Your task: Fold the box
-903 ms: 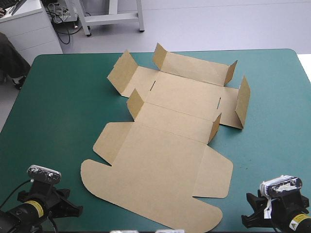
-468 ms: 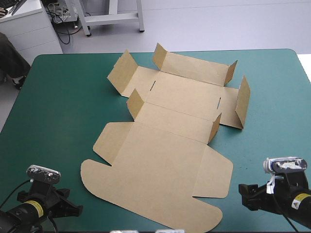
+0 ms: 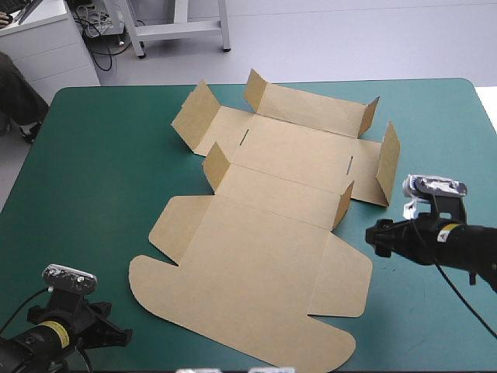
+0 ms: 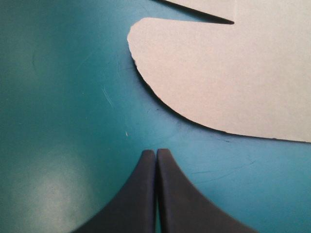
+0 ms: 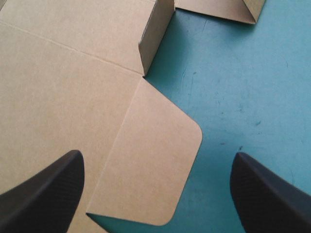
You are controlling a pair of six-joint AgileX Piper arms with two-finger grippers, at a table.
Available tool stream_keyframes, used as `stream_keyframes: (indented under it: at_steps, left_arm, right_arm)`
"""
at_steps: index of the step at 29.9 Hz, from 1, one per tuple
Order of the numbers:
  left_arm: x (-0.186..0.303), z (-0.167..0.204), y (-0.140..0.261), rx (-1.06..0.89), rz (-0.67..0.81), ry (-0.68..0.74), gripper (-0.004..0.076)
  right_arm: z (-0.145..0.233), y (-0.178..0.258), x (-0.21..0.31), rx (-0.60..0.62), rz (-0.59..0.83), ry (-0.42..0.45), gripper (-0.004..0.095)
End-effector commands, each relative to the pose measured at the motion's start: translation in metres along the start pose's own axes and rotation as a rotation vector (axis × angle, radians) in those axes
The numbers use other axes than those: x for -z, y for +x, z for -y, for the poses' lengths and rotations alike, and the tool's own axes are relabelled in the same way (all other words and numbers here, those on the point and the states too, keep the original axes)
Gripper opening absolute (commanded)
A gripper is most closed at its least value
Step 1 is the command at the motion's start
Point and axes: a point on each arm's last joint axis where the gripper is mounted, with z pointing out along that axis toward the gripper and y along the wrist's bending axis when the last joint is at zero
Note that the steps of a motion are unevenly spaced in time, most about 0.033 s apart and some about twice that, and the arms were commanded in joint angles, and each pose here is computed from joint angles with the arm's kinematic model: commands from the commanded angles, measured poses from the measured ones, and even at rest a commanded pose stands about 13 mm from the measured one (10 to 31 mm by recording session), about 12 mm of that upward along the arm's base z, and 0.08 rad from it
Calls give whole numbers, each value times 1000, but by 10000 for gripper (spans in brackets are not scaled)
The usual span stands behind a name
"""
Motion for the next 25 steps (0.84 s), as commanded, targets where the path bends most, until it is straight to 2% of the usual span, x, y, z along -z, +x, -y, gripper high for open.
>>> stream_keyframes:
  at_steps: [1,11,21,25]
  left_arm:
    - [6,1,-10,2,66,10,-32]
    - [6,1,-10,2,66,10,-32]
    - [6,1,-10,2,66,10,-32]
    - [6,1,-10,2,66,10,-32]
  right_arm:
    - [-6,-29,-9,-30,63,-30,757]
    - [-7,-77,-80,-146,-1,-52,757]
    - [-1,-109,-149,-169,-104,-17,754]
    - [2,-111,-169,-177,-143,-6,721]
